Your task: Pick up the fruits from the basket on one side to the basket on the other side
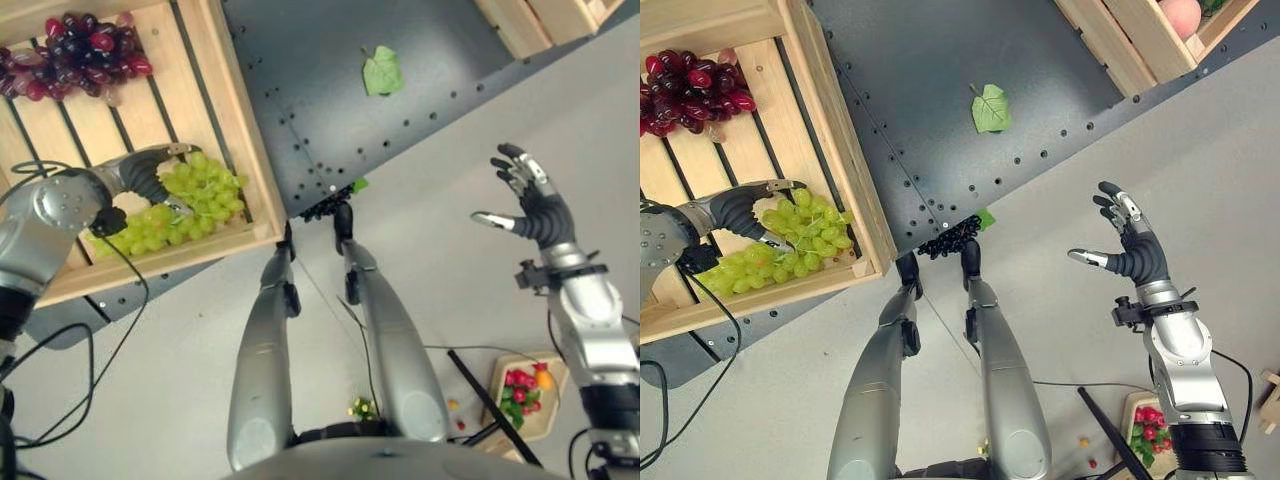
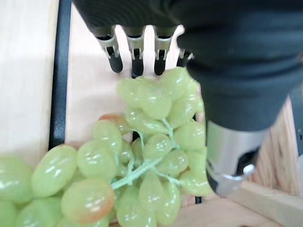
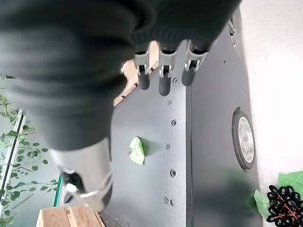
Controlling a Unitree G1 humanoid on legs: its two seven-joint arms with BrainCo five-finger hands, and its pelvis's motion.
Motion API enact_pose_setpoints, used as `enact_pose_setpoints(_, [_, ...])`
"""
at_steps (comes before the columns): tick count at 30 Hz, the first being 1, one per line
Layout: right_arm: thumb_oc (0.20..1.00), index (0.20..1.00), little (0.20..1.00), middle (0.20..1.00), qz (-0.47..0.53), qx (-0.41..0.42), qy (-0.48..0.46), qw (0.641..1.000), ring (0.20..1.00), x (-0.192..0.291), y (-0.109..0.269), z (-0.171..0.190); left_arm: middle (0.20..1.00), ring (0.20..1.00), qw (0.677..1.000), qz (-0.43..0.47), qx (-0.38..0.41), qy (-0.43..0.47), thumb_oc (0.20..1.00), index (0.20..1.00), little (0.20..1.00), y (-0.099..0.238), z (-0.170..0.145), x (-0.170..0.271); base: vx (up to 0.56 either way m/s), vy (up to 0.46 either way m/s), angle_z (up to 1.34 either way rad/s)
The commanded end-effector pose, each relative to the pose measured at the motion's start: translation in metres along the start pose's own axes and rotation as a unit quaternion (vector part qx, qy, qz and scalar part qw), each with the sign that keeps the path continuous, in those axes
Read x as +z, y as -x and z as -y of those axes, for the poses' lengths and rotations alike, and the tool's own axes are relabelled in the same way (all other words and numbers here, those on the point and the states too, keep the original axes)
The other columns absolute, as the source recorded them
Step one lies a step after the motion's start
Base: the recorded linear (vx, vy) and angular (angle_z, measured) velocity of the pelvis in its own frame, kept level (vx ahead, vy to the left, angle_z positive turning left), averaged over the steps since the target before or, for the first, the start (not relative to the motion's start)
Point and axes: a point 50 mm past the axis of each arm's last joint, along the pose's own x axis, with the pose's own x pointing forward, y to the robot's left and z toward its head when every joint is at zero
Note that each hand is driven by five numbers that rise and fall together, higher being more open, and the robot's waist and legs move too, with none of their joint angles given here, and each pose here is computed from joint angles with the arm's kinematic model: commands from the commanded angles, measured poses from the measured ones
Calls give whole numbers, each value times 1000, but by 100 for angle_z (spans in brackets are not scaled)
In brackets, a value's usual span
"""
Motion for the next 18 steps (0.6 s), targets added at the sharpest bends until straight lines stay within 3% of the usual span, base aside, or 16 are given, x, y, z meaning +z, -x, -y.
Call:
enact_pose_setpoints(1, [1000, 1000, 1000, 1000, 47, -7, 5, 999, 1000, 20, 0, 7, 1000, 1000, 993, 105, -61, -3, 1000, 1000, 1000, -5, 28, 34, 0, 0, 0])
enact_pose_setpoints(18, [1000, 1000, 1000, 1000, 49, 0, 7, 999, 1000, 22, -2, 5, 1000, 1000, 995, 87, -50, -4, 1000, 1000, 1000, -23, 37, 33, 0, 0, 0])
